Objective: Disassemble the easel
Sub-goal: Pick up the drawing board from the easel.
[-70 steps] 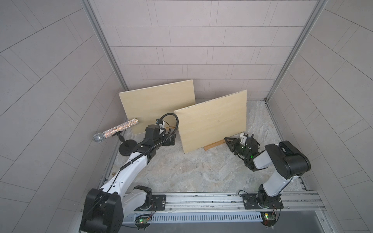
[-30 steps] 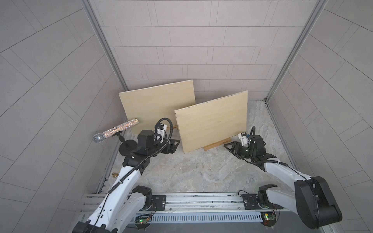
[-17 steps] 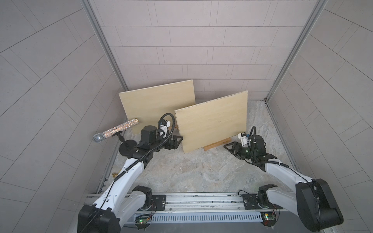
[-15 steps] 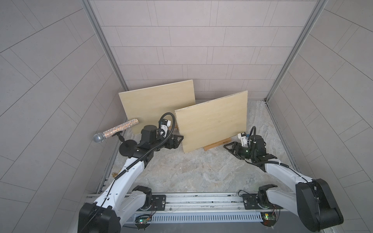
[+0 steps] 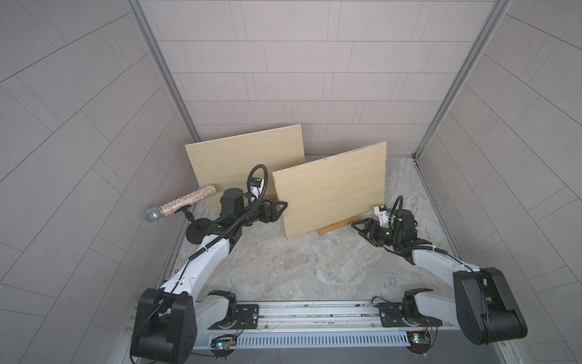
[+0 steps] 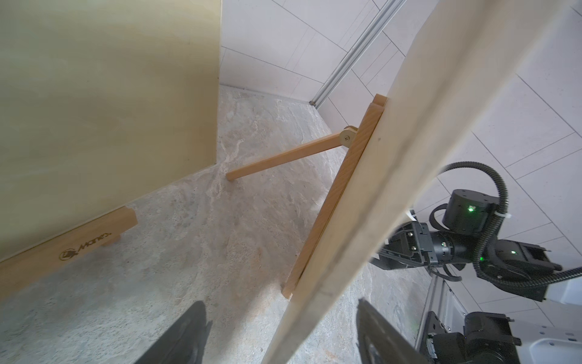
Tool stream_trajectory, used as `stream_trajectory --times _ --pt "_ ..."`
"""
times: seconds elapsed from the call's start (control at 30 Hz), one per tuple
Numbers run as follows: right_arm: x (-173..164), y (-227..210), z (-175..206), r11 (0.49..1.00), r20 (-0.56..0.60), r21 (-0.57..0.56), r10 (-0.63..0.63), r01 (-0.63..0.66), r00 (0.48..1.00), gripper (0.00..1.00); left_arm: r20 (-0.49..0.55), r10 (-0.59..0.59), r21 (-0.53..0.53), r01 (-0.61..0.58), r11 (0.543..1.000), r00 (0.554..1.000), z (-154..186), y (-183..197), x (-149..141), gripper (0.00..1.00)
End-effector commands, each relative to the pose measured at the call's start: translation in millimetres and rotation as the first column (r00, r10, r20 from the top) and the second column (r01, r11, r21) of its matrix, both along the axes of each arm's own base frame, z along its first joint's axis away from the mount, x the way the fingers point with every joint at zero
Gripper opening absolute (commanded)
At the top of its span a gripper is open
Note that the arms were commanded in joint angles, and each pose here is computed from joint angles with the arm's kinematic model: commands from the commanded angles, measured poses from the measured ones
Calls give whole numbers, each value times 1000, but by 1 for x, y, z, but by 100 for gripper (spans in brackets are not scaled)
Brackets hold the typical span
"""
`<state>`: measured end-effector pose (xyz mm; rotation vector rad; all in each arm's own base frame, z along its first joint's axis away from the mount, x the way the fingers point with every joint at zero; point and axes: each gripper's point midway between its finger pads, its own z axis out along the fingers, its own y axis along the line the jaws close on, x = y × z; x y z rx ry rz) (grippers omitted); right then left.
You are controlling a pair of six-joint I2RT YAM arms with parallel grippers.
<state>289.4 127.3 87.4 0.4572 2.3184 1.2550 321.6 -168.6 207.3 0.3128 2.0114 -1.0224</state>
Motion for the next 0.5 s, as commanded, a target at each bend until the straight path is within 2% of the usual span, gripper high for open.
stream_trajectory --times 0.0,0.47 --pt "12 -1 15 999 63 30 20 -21 998 73 93 -55 -52 60 997 994 29 -9 8 75" --pt "43 -42 15 991 76 68 -117 112 990 73 104 -120 -112 132 985 987 35 -21 21 64"
